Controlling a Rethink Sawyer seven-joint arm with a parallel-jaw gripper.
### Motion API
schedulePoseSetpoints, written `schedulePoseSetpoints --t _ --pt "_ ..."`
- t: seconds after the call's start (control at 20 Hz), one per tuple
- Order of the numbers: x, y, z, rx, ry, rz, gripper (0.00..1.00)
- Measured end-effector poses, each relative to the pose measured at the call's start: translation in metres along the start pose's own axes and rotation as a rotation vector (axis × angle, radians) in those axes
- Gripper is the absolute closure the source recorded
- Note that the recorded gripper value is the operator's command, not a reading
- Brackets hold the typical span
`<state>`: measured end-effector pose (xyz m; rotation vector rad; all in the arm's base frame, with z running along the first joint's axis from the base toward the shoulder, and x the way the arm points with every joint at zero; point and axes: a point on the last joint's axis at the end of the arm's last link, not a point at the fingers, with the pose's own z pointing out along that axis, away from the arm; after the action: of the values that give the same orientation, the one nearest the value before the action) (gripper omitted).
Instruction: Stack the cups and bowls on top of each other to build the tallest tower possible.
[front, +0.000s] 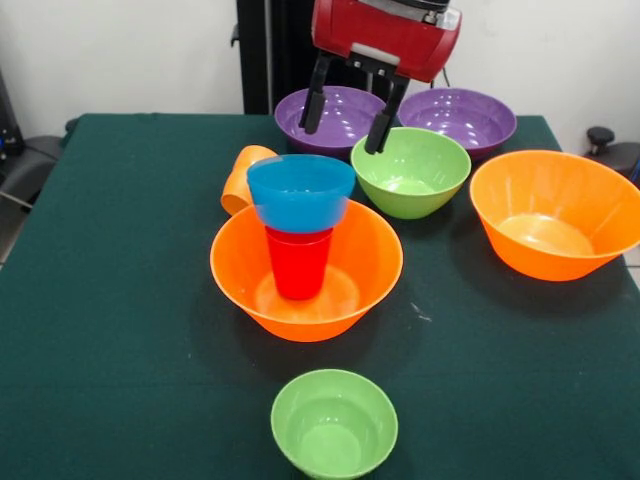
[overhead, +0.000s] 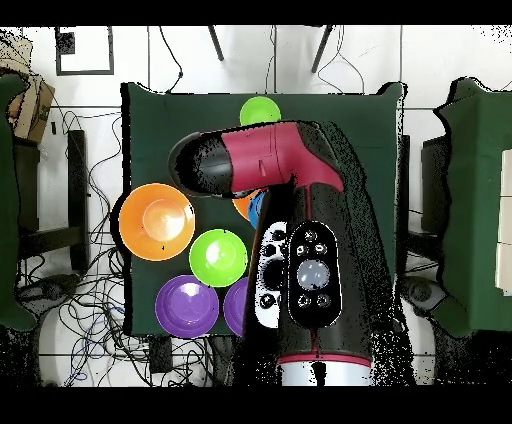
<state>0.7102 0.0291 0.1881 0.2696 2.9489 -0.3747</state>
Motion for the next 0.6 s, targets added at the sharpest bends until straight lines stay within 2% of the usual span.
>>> schedulePoseSetpoints --t 0.6 --pt "-0.0031 -0.0031 0.0057 0.005 0.002 0.007 0.00"
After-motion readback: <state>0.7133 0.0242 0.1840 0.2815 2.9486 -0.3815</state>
